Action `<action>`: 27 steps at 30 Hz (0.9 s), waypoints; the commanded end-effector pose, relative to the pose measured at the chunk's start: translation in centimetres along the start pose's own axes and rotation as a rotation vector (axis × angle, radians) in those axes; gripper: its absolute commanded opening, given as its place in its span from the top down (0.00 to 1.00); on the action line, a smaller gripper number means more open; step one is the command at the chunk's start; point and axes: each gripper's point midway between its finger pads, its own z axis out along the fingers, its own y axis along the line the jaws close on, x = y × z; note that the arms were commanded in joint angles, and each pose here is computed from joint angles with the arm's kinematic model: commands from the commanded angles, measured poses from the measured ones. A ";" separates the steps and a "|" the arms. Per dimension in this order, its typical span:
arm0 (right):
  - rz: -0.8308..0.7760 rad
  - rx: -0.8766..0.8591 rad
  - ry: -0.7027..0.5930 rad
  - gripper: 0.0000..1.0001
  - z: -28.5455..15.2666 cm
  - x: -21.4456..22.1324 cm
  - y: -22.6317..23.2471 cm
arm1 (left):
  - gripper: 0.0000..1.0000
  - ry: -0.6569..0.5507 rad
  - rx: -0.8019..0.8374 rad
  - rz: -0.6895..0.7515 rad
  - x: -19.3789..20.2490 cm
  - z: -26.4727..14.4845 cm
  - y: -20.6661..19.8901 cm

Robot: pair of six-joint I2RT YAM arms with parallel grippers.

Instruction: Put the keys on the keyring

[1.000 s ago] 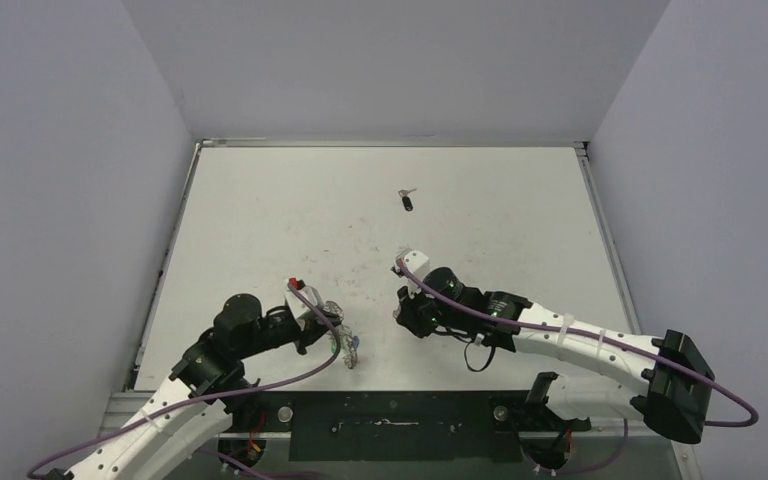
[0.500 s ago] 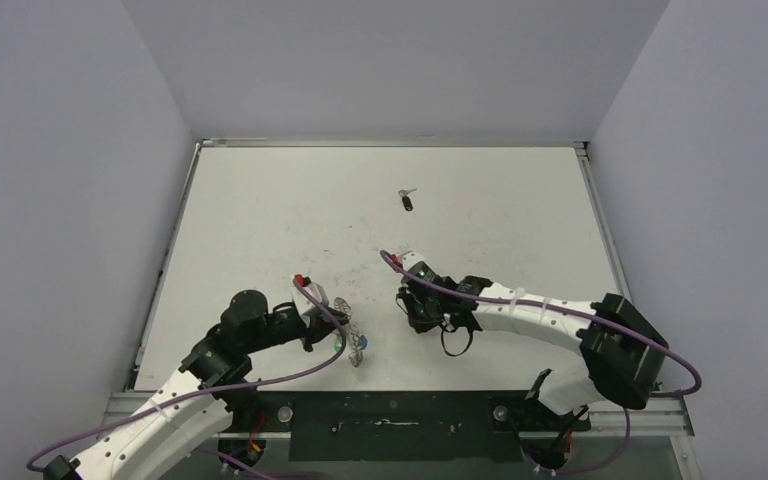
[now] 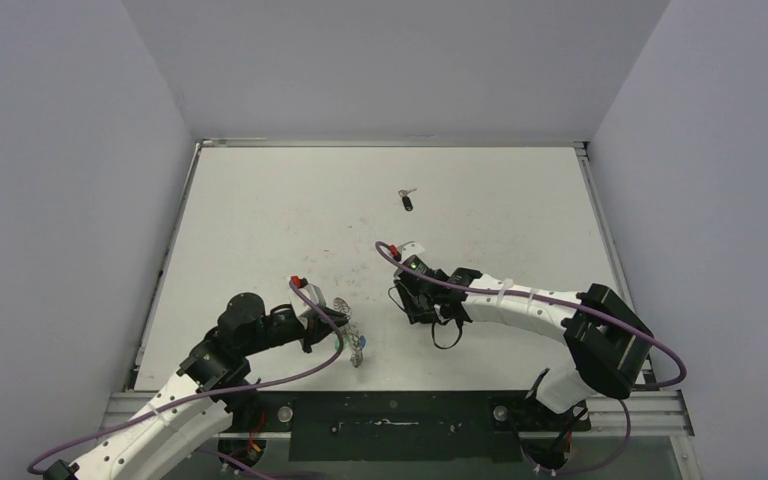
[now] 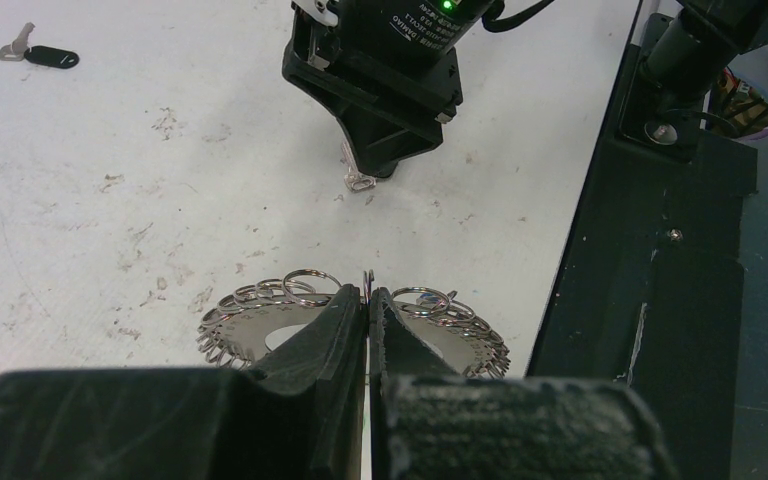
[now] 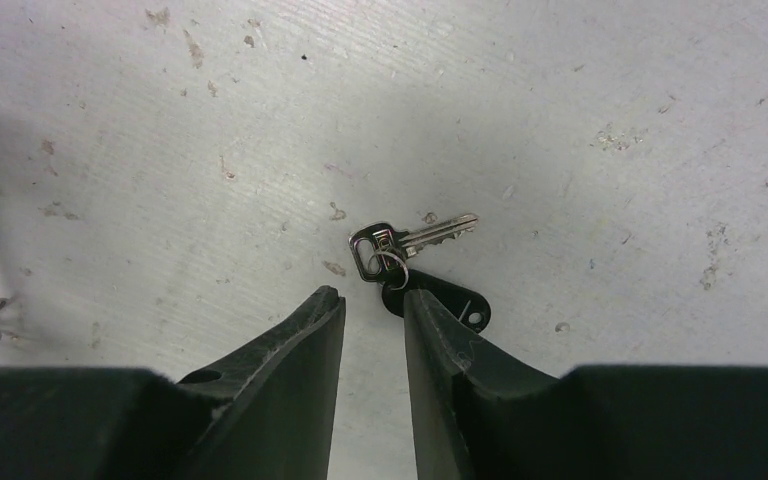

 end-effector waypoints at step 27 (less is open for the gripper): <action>0.157 -0.282 0.103 0.66 4.0 1.0 0.1 | 1.00 -0.085 0.015 0.001 -2.2 -0.2 -0.5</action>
